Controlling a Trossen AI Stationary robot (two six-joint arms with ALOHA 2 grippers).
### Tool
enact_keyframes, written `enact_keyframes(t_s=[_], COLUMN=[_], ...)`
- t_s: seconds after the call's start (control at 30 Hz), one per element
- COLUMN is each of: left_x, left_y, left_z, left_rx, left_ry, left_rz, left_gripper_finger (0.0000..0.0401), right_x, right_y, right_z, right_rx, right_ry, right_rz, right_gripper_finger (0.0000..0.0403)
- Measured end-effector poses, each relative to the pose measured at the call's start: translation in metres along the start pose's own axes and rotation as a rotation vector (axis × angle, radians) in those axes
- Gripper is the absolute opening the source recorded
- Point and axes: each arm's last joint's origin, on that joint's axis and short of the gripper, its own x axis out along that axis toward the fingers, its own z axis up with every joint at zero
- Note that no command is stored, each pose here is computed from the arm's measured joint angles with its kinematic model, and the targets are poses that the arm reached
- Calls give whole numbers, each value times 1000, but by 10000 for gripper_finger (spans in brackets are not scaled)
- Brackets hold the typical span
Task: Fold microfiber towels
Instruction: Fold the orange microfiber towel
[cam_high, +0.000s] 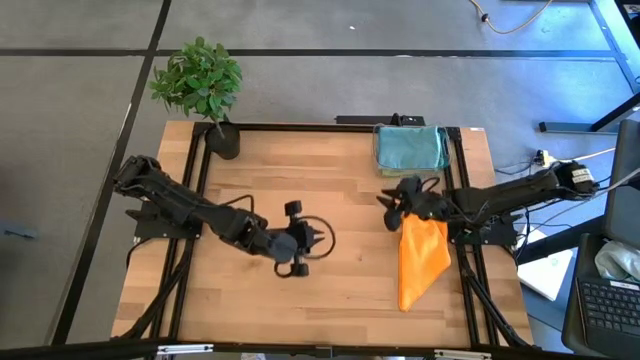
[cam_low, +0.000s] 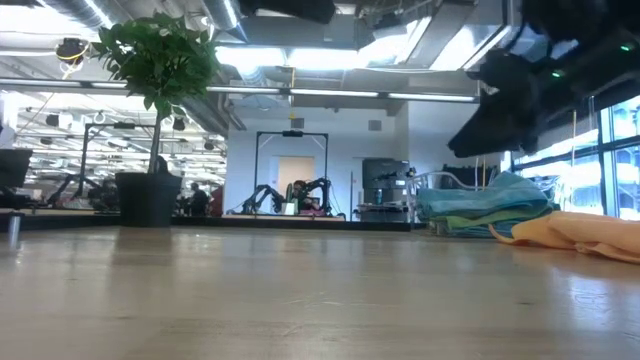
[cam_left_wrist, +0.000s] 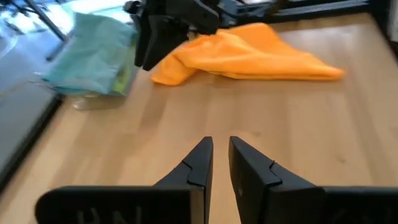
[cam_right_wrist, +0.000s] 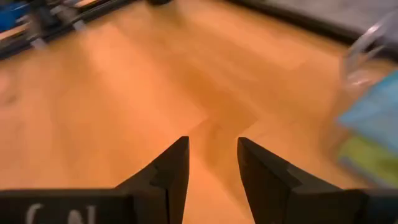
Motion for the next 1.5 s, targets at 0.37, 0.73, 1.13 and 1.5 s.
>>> enact_keyframes(t_s=[0.37, 0.73, 1.13, 1.5], left_x=[-5, -9, -1, 11], left_y=[-30, -46, -36, 6], left_z=[-54, -75, -76, -58], left_rx=[-78, -124, -32, -76], left_ry=[-39, -181, -150, -157], left_rz=[85, -19, 59, 88], left_gripper_finger=[43, 43, 43, 43], right_x=[-14, -15, -10, 38], right_y=[13, 12, 20, 7], right_z=[-35, -44, -9, -4], right_rx=[-111, -11, -77, -227], right_ry=[75, 174, 346, 500], right_rz=[157, 168, -220, -483], right_gripper_finger=[138, 138, 120, 126])
